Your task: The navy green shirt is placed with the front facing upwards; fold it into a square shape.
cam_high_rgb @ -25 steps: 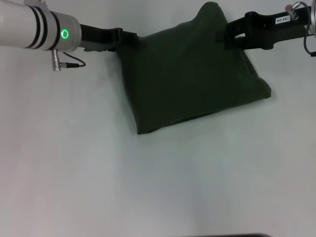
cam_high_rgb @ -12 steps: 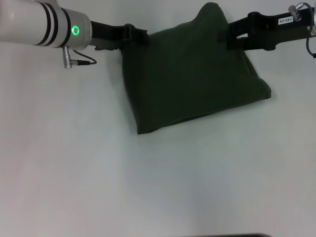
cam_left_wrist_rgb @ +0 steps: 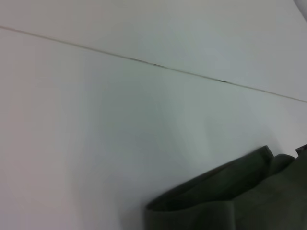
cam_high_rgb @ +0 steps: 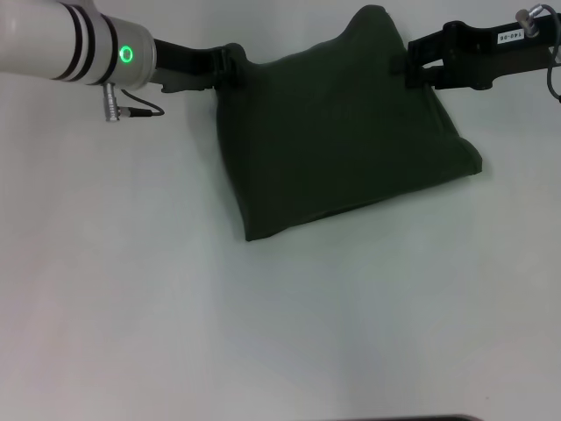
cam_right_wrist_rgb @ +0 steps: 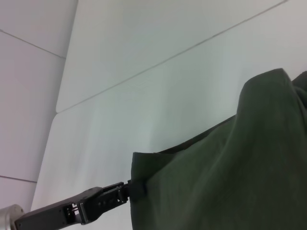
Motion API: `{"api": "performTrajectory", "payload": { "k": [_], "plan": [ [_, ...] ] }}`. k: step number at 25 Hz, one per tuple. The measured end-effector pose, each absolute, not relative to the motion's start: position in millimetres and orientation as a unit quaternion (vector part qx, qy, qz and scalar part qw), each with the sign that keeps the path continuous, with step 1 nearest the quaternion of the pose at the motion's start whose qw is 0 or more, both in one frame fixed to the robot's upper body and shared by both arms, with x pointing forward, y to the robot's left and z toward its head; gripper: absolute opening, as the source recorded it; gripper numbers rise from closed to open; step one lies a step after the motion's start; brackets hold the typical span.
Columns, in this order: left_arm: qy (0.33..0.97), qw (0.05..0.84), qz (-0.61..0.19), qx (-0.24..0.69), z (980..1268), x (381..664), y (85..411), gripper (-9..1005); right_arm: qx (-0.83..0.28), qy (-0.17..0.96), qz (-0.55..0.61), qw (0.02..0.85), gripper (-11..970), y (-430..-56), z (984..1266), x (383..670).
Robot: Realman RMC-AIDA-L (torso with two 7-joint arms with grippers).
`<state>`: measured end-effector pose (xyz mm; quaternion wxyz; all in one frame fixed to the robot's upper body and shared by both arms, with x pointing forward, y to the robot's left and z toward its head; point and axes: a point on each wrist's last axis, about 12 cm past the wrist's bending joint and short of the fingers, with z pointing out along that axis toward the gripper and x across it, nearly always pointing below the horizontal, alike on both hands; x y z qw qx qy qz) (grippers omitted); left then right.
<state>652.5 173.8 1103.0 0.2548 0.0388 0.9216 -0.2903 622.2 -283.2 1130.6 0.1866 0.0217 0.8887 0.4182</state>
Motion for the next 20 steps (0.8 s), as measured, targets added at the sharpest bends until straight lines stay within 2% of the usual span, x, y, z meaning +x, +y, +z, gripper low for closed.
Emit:
{"api": "performTrajectory", "payload": {
  "k": [2, 7, 20],
  "plan": [
    [0.922, 0.252, -0.292, 0.037, 1103.5, 652.4, 174.3, 205, 0.023, 0.889, 0.419, 0.186, 407, -283.2, 1130.8, 622.3],
    [0.922, 0.246, -0.297, 0.03, 1105.4, 651.8, 178.0, 24, 0.035, 0.887, 0.42, 0.188, 407, -288.0, 1133.1, 623.3],
    [0.919, 0.25, -0.304, 0.007, 1110.1, 654.2, 189.8, 14, 0.036, 0.887, 0.418, 0.194, 401, -290.5, 1133.5, 623.9]
  ]
}}
